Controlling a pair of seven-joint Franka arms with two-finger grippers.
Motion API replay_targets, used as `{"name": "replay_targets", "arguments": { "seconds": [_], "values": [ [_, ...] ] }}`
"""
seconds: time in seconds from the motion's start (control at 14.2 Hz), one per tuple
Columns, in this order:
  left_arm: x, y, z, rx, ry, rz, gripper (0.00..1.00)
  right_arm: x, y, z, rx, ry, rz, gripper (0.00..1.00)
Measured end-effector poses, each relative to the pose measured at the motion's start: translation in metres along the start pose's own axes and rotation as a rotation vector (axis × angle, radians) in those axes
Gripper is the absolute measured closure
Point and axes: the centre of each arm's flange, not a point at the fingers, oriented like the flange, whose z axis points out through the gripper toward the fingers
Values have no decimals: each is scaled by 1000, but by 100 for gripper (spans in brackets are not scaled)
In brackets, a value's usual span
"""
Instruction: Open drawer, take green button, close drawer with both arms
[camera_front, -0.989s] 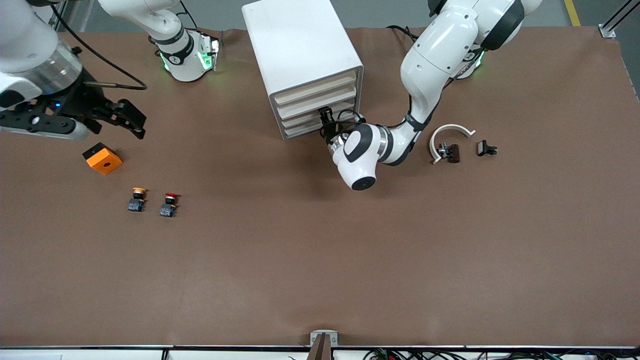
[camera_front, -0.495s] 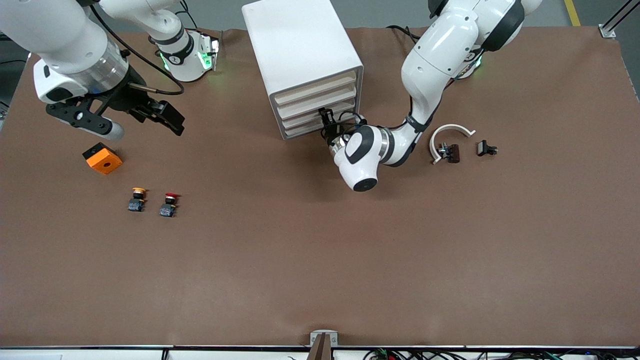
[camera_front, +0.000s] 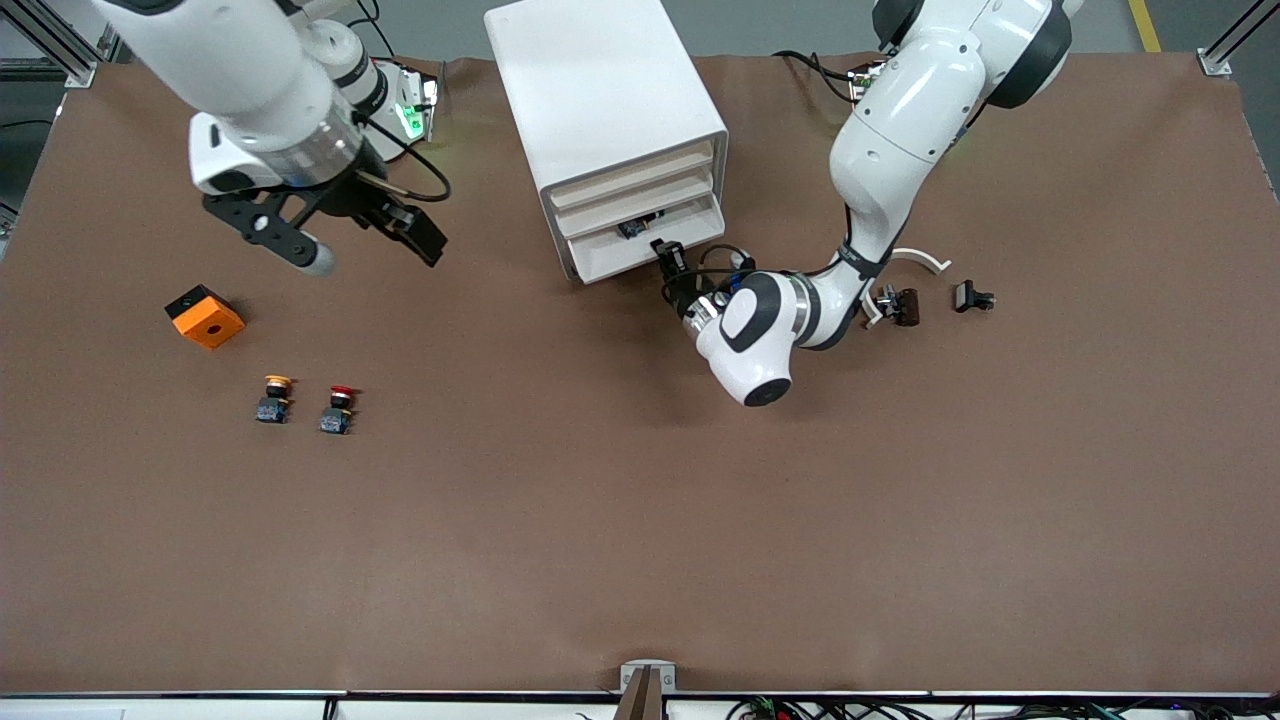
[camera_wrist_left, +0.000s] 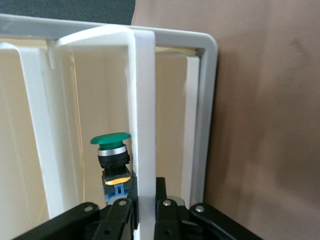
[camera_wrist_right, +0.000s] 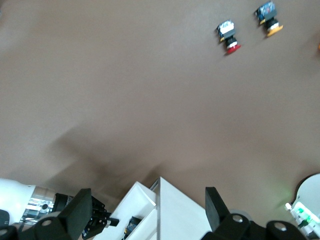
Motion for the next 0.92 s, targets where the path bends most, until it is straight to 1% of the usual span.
{"name": "replay_targets", "arguments": {
  "seconds": [0.42,0.71,0.78,0.85,0.92],
  "values": [
    [3,8,-42,-54,-49,-8,86,-65,-53,34,-18,4,62,0],
    [6,11,-63,-80,-72,-12,86,-115,-86,59,-3,16,119,0],
    [7,13,-68,-91,-82,-14,82,-128,-94,67,-3,18,128,0],
    [8,14,-73,-98,-90,-16,82,-139,-101,76,-9,18,134,0],
    [10,16,-80,-108,-100,-20,77,-150,-107,86,-14,20,137,0]
  ]
}}
